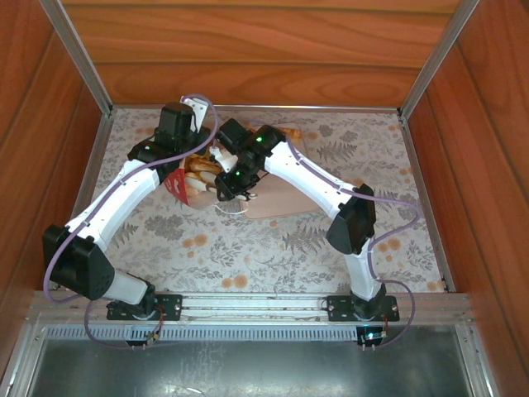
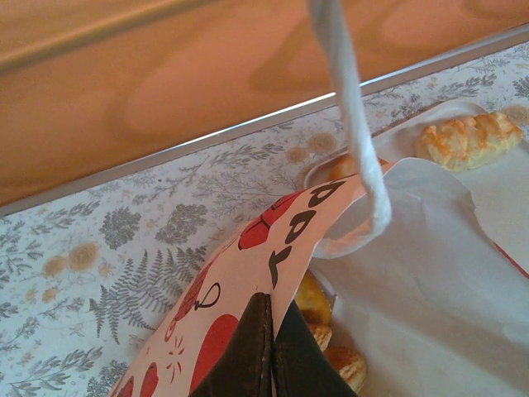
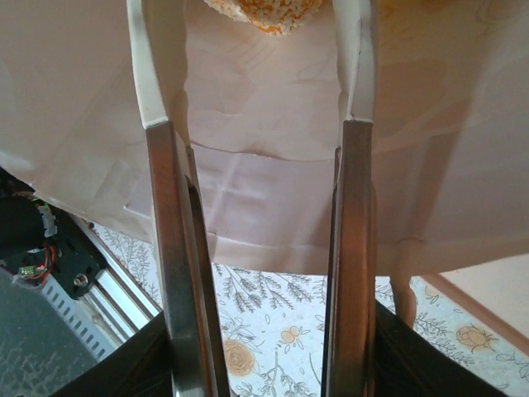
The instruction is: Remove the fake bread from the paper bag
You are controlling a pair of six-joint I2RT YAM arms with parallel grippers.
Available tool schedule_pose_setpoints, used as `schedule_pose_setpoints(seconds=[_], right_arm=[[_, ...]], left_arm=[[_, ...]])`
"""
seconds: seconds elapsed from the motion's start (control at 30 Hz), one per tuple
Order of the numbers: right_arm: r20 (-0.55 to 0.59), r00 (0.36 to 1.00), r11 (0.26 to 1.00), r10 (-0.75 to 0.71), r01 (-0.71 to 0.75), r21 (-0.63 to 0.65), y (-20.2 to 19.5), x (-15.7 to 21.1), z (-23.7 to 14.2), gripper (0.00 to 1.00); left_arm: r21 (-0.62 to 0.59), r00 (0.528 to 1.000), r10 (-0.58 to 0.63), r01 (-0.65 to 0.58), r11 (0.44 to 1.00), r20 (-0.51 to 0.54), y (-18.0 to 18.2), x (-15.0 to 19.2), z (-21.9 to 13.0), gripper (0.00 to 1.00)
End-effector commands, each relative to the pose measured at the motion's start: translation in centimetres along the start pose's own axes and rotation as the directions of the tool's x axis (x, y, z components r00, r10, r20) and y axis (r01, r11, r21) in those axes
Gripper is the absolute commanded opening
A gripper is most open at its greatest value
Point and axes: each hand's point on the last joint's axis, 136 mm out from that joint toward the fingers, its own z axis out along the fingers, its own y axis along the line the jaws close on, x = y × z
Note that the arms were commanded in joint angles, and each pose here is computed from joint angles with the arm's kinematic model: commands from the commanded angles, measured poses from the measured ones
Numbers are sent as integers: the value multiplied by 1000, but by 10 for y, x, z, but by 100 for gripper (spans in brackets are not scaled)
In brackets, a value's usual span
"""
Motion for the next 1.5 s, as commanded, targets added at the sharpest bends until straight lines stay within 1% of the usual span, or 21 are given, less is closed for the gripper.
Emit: schedule_pose_setpoints(seconds=[0.0, 0.1, 0.3, 0.4, 0.5, 0.7, 0.97, 1.13, 1.17, 1.23, 1.33, 1.47], right_arm=[[-4, 1000, 1000, 10, -10, 23, -2, -2, 1, 50], [3, 1000, 1000, 8, -8, 13, 0, -5, 2, 47], [21, 1000, 1000, 5, -5, -2, 5, -7, -5, 30], [40, 999, 1000, 4, -4, -1, 6, -7, -13, 25], [69, 998, 1000, 13, -12, -6, 8, -7, -22, 23], [141, 987, 996, 78, -72, -42, 5, -5, -45, 21], [219, 948, 968, 229, -199, -152, -10, 4, -72, 21], [274, 905, 940, 324, -275, -203, -24, 9, -91, 21], [301, 892, 934, 339, -279, -225, -24, 9, -100, 21], [326, 867, 916, 377, -298, -268, -28, 8, -107, 21], [352, 836, 890, 421, -306, -339, -28, 5, -119, 21], [381, 811, 869, 445, -287, -403, -23, 2, -135, 22]], left_arm=[[9, 999, -24, 23, 1000, 49, 2, -12, -10, 0], [6, 999, -23, 22, 1000, 47, 3, -12, -10, 0], [-1, 999, -22, 22, 1000, 46, 4, -11, -10, 0], [-13, 999, -23, 24, 1000, 45, 6, -10, -10, 0], [-24, 999, -25, 26, 999, 41, 7, -9, -9, 0], [-52, 999, -25, 27, 998, 38, 12, -7, -9, 0], [-88, 998, -30, 35, 995, 51, 19, -7, -12, 0], [-90, 998, -35, 40, 995, 59, 20, -7, -14, 0], [-90, 997, -36, 42, 995, 61, 20, -7, -14, 0], [-90, 997, -36, 41, 995, 62, 20, -8, -14, 0], [-90, 998, -36, 41, 995, 60, 19, -7, -13, 0], [-95, 998, -33, 38, 995, 56, 20, -6, -12, 0]])
